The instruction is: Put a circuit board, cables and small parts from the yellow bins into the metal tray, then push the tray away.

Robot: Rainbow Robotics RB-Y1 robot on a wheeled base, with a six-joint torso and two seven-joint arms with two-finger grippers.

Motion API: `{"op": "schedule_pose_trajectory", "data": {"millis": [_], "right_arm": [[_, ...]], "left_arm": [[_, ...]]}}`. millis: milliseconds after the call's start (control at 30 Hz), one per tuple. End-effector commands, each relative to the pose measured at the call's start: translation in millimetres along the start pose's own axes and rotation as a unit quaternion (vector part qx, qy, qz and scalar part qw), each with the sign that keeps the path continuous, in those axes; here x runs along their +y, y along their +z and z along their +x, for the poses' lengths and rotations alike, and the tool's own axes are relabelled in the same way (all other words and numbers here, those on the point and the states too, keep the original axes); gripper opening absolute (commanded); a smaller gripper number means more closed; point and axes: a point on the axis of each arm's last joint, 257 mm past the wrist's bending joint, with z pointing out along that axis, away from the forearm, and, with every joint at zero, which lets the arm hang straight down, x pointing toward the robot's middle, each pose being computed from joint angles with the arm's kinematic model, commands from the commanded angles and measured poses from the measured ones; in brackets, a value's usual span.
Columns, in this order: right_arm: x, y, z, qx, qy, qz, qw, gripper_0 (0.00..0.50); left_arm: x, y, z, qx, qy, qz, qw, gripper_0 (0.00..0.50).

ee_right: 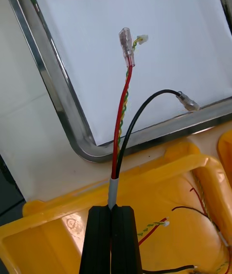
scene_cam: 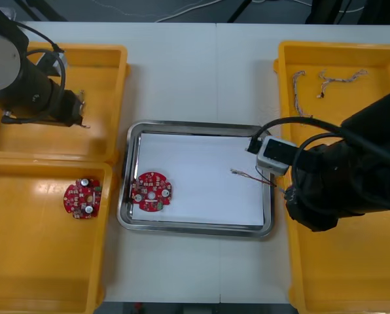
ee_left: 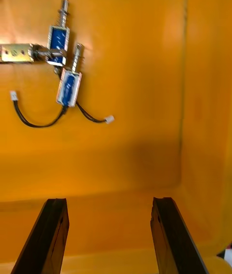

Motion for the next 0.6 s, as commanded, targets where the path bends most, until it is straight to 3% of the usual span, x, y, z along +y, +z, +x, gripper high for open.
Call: {"op": "schedule_pose_trajectory", "data": {"millis": [33, 200, 400, 600], "right_arm": [[0, 8, -27, 0.011, -0.058, 0.007, 0.998, 0.000], [8, 26, -51, 0.023, -0.088, 0.003, 0.996, 0.000], [18, 47, -63, 0.043, -0.099, -0.007, 0.994, 0.000], [23, 70, -74, 0.041, -0.101, -0.013, 0.994, 0.000]], "left_arm": [[27, -25, -49, -0.067, -0.010, -0.012, 0.9977, 0.500], [31, -17, -60, -0.086, -0.011, -0.008, 0.9962, 0.500], [35, -2, -65, -0.092, 0.010, -0.006, 0.9957, 0.500], [35, 14, -68, -0.098, 0.028, 0.003, 0.9948, 0.500]]}}
